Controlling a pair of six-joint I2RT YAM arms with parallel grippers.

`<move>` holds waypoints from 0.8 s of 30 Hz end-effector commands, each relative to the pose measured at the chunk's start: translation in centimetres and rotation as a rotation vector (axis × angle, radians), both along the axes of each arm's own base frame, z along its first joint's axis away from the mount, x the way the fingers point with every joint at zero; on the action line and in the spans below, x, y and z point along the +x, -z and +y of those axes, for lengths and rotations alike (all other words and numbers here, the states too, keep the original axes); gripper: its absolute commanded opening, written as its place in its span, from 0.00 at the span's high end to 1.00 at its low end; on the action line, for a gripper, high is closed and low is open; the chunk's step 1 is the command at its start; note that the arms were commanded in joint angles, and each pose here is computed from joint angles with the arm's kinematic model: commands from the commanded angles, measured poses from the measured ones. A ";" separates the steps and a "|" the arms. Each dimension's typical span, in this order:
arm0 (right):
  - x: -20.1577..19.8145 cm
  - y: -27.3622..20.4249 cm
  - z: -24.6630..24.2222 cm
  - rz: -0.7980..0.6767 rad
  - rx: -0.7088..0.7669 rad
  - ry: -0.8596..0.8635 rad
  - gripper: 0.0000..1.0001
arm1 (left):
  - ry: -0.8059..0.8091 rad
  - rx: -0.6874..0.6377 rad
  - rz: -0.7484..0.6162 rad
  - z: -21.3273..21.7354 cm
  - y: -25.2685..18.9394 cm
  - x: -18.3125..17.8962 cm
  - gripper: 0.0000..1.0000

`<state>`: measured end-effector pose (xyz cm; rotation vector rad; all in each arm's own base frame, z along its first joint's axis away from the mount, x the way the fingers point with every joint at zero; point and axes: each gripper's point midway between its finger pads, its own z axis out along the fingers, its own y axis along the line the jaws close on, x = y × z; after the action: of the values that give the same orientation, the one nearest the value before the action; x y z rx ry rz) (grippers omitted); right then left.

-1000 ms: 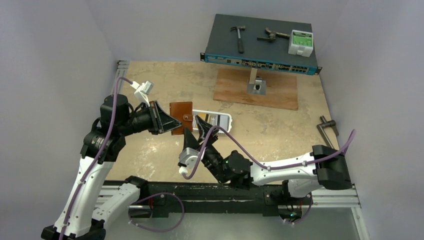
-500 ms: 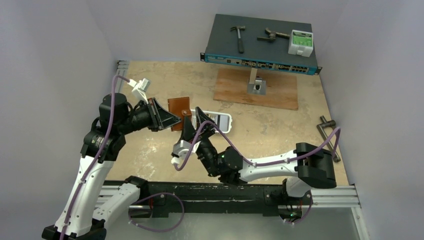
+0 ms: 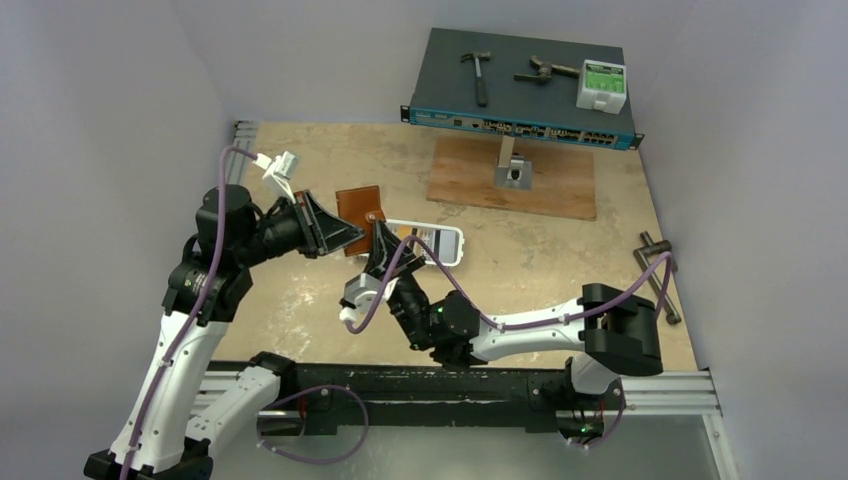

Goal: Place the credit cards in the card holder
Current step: Place the card holder at the center of the board.

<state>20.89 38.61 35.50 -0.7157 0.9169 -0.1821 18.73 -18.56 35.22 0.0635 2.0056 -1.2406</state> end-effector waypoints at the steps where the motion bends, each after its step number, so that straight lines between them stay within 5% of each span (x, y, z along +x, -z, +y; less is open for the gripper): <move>1: 1.7 -1.1 -4.0 0.049 0.195 0.099 1.00 | 0.143 -0.042 0.025 -1.1 -0.8 -3.2 1.00; 24: 2.1 -2.4 -7.9 0.199 0.508 0.009 1.00 | 0.117 -0.018 0.029 -0.8 0.2 -2.7 1.00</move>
<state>23.10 32.78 37.04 -0.4021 1.0389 0.0079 16.35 -19.19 34.46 0.1231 2.0600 -1.3277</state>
